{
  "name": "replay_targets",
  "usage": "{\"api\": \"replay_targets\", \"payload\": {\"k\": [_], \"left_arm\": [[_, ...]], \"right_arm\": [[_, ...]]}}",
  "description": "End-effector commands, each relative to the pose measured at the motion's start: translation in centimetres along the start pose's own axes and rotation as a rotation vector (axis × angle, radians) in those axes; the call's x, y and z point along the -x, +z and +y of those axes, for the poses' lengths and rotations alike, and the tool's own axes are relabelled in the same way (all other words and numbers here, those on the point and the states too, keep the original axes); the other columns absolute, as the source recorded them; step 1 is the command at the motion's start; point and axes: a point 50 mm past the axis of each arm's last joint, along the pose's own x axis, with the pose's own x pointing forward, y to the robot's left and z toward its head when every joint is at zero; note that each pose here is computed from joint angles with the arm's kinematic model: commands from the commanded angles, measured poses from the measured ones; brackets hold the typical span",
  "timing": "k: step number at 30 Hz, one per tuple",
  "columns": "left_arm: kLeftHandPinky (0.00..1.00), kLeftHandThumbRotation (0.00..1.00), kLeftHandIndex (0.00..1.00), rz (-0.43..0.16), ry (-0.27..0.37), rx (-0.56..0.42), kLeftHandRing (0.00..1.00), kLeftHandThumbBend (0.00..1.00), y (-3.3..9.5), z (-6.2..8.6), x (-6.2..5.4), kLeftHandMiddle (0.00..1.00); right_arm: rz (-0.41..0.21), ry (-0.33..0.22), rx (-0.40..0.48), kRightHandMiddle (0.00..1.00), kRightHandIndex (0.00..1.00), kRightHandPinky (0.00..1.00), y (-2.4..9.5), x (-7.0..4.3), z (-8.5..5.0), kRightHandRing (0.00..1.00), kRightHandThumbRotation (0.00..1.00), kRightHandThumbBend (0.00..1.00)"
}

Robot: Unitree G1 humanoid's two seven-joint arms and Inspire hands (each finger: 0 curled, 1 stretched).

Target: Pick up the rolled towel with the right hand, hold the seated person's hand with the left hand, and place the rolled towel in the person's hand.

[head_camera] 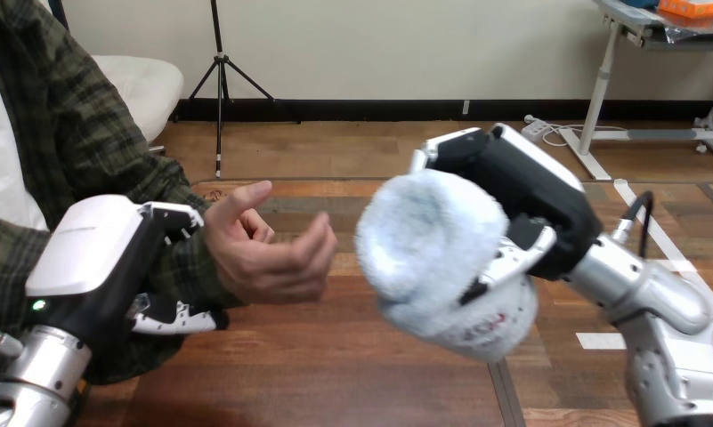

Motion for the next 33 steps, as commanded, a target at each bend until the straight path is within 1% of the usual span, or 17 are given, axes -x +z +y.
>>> {"api": "replay_targets", "payload": {"k": [1,6,9,14,18,20,23,26,29,33], "left_arm": [[0.34,0.0,0.43,-0.088,0.084,0.027,0.38,0.92,2.1,1.3,-1.2,0.43],[0.34,0.0,0.43,-0.092,0.085,0.036,0.38,0.91,2.5,1.4,-1.3,0.43],[0.34,0.0,0.43,-0.107,0.098,0.046,0.38,0.91,2.8,1.4,-1.4,0.43],[0.34,0.0,0.42,-0.117,0.105,0.057,0.38,0.93,3.0,1.3,-1.4,0.43],[0.34,0.0,0.42,-0.119,0.107,0.064,0.38,0.93,3.7,1.5,-1.4,0.43],[0.34,0.0,0.43,-0.119,0.106,0.067,0.38,0.93,3.8,1.5,-1.4,0.43],[0.34,0.0,0.43,-0.118,0.106,0.083,0.38,0.93,3.9,1.4,-1.3,0.43],[0.34,0.0,0.42,-0.138,0.119,0.088,0.38,0.94,4.2,1.5,-1.4,0.43],[0.34,0.0,0.42,-0.137,0.114,0.101,0.37,0.95,4.5,1.6,-1.3,0.42],[0.33,0.0,0.42,-0.145,0.119,0.109,0.37,0.95,4.9,1.6,-1.3,0.42]], "right_arm": [[-0.103,0.02,0.089,0.27,0.33,0.15,2.3,-3.2,-1.1,0.21,0.0,0.77],[-0.103,0.031,0.087,0.25,0.32,0.14,1.9,-4.0,-0.9,0.19,0.0,0.76],[-0.092,0.03,0.096,0.25,0.31,0.13,1.6,-4.7,-0.8,0.19,0.0,0.76],[-0.087,0.036,0.099,0.24,0.29,0.12,1.2,-5.5,-0.7,0.18,0.0,0.76],[-0.078,0.043,0.103,0.23,0.28,0.11,0.8,-6.3,-0.6,0.17,0.0,0.76],[-0.074,0.045,0.105,0.23,0.28,0.11,0.7,-6.5,-0.6,0.17,0.0,0.76],[-0.06,0.043,0.129,0.22,0.27,0.1,0.6,-6.7,-0.7,0.16,0.0,0.76],[-0.048,0.046,0.121,0.22,0.27,0.1,0.5,-7.1,-0.7,0.16,0.0,0.76],[-0.038,0.051,0.108,0.22,0.27,0.1,0.4,-7.5,-0.7,0.15,0.0,0.76],[-0.035,0.062,0.123,0.21,0.26,0.1,0.3,-8.0,-0.7,0.15,0.0,0.76]]}}
